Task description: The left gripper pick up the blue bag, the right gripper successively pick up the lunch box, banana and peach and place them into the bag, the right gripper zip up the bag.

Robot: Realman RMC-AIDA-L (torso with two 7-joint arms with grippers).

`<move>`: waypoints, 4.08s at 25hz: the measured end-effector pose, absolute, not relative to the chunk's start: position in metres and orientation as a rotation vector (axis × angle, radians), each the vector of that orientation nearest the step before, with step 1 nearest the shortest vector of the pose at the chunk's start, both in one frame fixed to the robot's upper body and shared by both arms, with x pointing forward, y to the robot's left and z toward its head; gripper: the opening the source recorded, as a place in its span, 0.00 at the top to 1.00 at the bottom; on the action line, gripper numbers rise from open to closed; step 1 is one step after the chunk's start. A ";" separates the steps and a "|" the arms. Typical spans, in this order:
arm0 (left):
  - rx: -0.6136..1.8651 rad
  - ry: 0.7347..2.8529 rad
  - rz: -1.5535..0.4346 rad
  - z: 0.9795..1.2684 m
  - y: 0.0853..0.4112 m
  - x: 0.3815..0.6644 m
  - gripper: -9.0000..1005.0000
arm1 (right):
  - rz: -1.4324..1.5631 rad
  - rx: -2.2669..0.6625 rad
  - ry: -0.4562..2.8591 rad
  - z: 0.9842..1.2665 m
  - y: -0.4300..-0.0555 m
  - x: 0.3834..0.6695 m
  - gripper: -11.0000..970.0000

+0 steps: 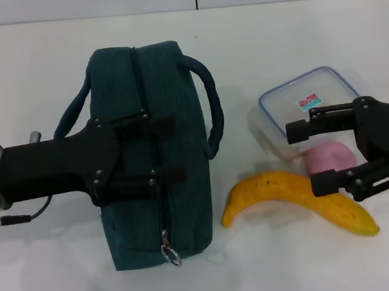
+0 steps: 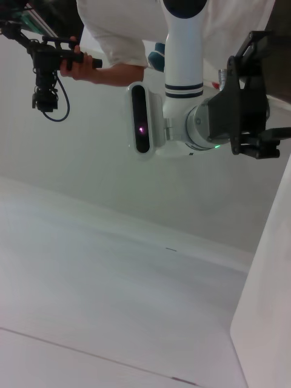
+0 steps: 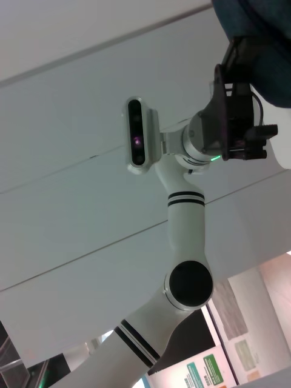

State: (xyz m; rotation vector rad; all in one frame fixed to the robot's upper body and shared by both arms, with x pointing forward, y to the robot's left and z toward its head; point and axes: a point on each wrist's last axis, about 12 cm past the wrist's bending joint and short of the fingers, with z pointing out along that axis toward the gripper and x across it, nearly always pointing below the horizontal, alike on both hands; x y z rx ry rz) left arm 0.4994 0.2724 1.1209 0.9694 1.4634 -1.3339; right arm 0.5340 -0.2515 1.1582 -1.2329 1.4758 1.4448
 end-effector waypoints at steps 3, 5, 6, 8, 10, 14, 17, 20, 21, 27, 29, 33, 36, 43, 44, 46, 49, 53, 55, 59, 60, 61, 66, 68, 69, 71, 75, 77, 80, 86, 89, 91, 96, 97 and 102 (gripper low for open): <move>0.972 1.462 -1.334 1.121 0.272 0.499 0.16 | 1.447 -1.237 1.476 1.158 -0.251 0.534 0.13; 0.970 1.463 -1.336 1.121 0.272 0.499 0.16 | 1.445 -1.237 1.475 1.158 -0.251 0.533 0.13; 0.970 1.463 -1.336 1.121 0.272 0.499 0.16 | 1.444 -1.237 1.473 1.157 -0.251 0.533 0.13; 0.970 1.463 -1.337 1.121 0.272 0.499 0.15 | 1.442 -1.237 1.471 1.157 -0.251 0.533 0.13; 0.969 1.463 -1.337 1.121 0.272 0.499 0.16 | 1.439 -1.236 1.471 1.157 -0.251 0.533 0.13; 0.978 1.472 -1.361 1.127 0.270 0.502 0.16 | 1.437 -1.235 1.471 1.156 -0.251 0.533 0.13; 0.939 1.513 -1.359 1.148 0.277 0.510 0.16 | 1.427 -1.230 1.473 1.157 -0.253 0.534 0.13; 0.855 1.593 -1.298 1.178 0.295 0.520 0.16 | 1.412 -1.229 1.469 1.158 -0.255 0.535 0.13; 0.838 1.625 -1.270 1.186 0.301 0.522 0.16 | 1.408 -1.230 1.467 1.158 -0.255 0.535 0.13; 0.704 1.847 -1.156 1.220 0.328 0.525 0.16 | 1.364 -1.202 1.478 1.154 -0.265 0.533 0.13; 0.636 1.973 -1.129 1.222 0.333 0.524 0.16 | 1.355 -1.189 1.487 1.153 -0.269 0.532 0.13; 0.519 2.202 -1.019 1.225 0.331 0.518 0.16 | 1.324 -1.140 1.505 1.151 -0.282 0.530 0.13; 0.499 2.291 -1.001 1.225 0.321 0.518 0.17 | 1.311 -1.125 1.514 1.151 -0.286 0.529 0.13; 0.541 2.399 -1.031 1.224 0.294 0.532 0.17 | 1.303 -1.114 1.511 1.146 -0.288 0.525 0.13; 0.557 2.405 -1.036 1.224 0.291 0.533 0.17 | 1.302 -1.109 1.511 1.145 -0.289 0.524 0.13; 0.577 2.413 -1.040 1.225 0.284 0.538 0.17 | 1.301 -1.105 1.512 1.143 -0.290 0.522 0.13; 0.588 2.436 -1.033 1.225 0.277 0.545 0.17 | 1.301 -1.101 1.517 1.141 -0.291 0.519 0.13; 0.598 2.499 -1.007 1.220 0.268 0.558 0.17 | 1.303 -1.091 1.526 1.137 -0.293 0.516 0.13; 0.603 2.533 -0.963 1.219 0.265 0.563 0.17 | 1.299 -1.083 1.531 1.134 -0.295 0.513 0.13; 0.623 2.537 -0.940 1.222 0.261 0.567 0.21 | 1.296 -1.074 1.537 1.132 -0.297 0.510 0.14; 0.627 2.534 -0.941 1.223 0.261 0.567 0.23 | 1.296 -1.071 1.539 1.131 -0.297 0.509 0.14; 0.628 2.530 -0.941 1.224 0.261 0.568 0.25 | 1.296 -1.067 1.543 1.131 -0.298 0.508 0.14; 0.624 2.526 -0.941 1.226 0.261 0.569 0.42 | 1.299 -1.064 1.551 1.129 -0.299 0.506 0.15; 0.623 2.525 -0.940 1.226 0.261 0.569 0.50 | 1.301 -1.065 1.554 1.128 -0.299 0.505 0.15; 0.622 2.525 -0.940 1.226 0.261 0.569 0.54 | 1.302 -1.066 1.557 1.128 -0.299 0.505 0.15; 0.619 2.526 -0.940 1.225 0.262 0.569 0.62 | 1.304 -1.069 1.565 1.127 -0.300 0.505 0.15; 0.616 2.530 -0.939 1.224 0.262 0.568 0.83 | 1.307 -1.074 1.576 1.126 -0.300 0.504 0.16; 0.614 2.529 -0.939 1.224 0.262 0.568 0.93 | 1.309 -1.073 1.579 1.125 -0.299 0.504 0.16; 0.610 2.530 -0.943 1.223 0.263 0.567 0.93 | 1.322 -1.055 1.583 1.123 -0.299 0.503 0.17; 0.587 2.522 -0.945 1.218 0.265 0.566 0.94 | 1.380 -0.898 1.567 1.113 -0.292 0.504 0.18; 0.566 2.513 -0.938 1.214 0.267 0.565 0.94 | 1.372 -0.650 1.564 1.101 -0.294 0.506 0.18; 0.552 2.510 -0.934 1.211 0.269 0.565 0.94 | 1.341 -0.356 1.574 1.086 -0.302 0.508 0.18; 0.566 2.498 -0.934 1.205 0.269 0.562 0.94 | 1.278 0.162 1.588 1.057 -0.323 0.503 0.19; 0.570 2.496 -0.935 1.204 0.269 0.562 0.94 | 1.262 0.223 1.581 1.053 -0.326 0.501 0.19; 0.593 2.474 -0.940 1.200 0.265 0.562 0.94 | 1.232 0.488 1.643 1.029 -0.326 0.498 0.20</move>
